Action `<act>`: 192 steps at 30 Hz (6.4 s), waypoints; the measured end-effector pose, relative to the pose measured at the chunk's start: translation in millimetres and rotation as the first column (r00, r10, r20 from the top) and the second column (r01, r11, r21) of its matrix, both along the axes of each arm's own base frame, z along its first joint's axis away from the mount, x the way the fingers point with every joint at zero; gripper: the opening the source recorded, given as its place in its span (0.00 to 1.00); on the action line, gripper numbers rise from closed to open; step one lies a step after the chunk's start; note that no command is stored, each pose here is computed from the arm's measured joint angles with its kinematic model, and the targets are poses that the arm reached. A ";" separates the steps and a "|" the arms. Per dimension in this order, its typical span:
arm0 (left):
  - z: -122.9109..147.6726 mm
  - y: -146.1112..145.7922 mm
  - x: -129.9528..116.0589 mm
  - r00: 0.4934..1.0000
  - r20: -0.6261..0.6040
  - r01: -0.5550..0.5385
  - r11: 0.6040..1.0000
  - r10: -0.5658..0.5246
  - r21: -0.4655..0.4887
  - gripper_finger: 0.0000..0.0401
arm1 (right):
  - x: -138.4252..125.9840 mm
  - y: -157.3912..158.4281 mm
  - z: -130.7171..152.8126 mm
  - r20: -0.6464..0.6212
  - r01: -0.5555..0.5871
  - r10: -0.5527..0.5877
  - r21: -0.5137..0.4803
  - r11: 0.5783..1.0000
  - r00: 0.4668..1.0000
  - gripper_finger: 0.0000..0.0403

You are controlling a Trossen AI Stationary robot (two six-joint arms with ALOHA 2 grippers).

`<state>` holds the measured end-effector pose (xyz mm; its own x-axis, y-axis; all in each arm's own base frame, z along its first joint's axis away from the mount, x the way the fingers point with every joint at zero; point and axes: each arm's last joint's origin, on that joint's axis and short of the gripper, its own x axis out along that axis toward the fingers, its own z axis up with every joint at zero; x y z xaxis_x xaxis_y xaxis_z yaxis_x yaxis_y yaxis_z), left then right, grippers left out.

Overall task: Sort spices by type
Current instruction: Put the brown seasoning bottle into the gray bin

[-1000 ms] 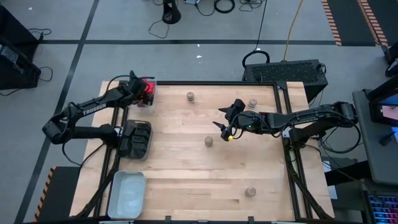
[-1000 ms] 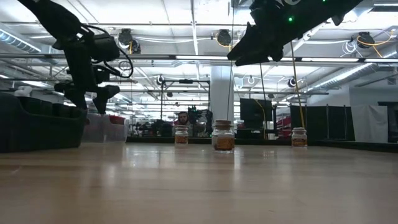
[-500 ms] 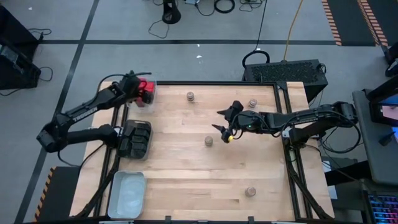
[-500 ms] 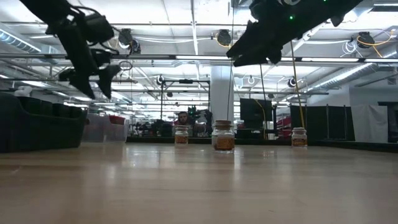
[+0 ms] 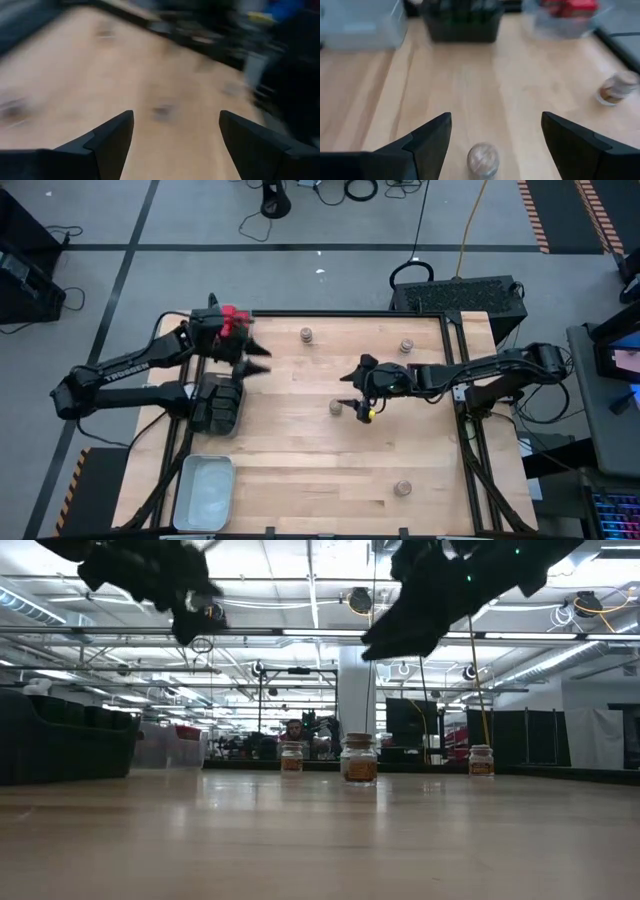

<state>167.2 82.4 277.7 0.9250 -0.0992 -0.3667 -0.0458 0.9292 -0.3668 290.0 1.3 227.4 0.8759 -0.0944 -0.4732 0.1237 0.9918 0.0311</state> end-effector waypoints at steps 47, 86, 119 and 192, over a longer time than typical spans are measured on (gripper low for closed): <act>-9.8 -62.6 36.6 0.997 -0.062 0.066 0.975 -0.054 0.214 0.75 | 31.9 2.0 -92.0 -0.260 -0.089 0.081 -0.019 0.996 0.962 0.64; -12.6 -63.0 35.2 0.994 -0.093 0.083 0.970 -0.063 0.228 0.75 | 18.8 0.7 -151.5 -0.040 0.081 -0.079 0.041 0.996 0.996 0.50; -59.8 -72.8 91.0 0.991 -0.029 0.134 0.958 -0.131 0.255 0.75 | 27.2 2.1 -137.0 0.107 0.026 -0.030 0.044 0.999 0.994 0.38; -131.4 -57.5 173.0 0.985 -0.095 0.168 0.918 -0.143 0.359 0.60 | 33.9 2.8 -130.8 0.139 -0.002 -0.002 0.029 1.000 0.990 0.38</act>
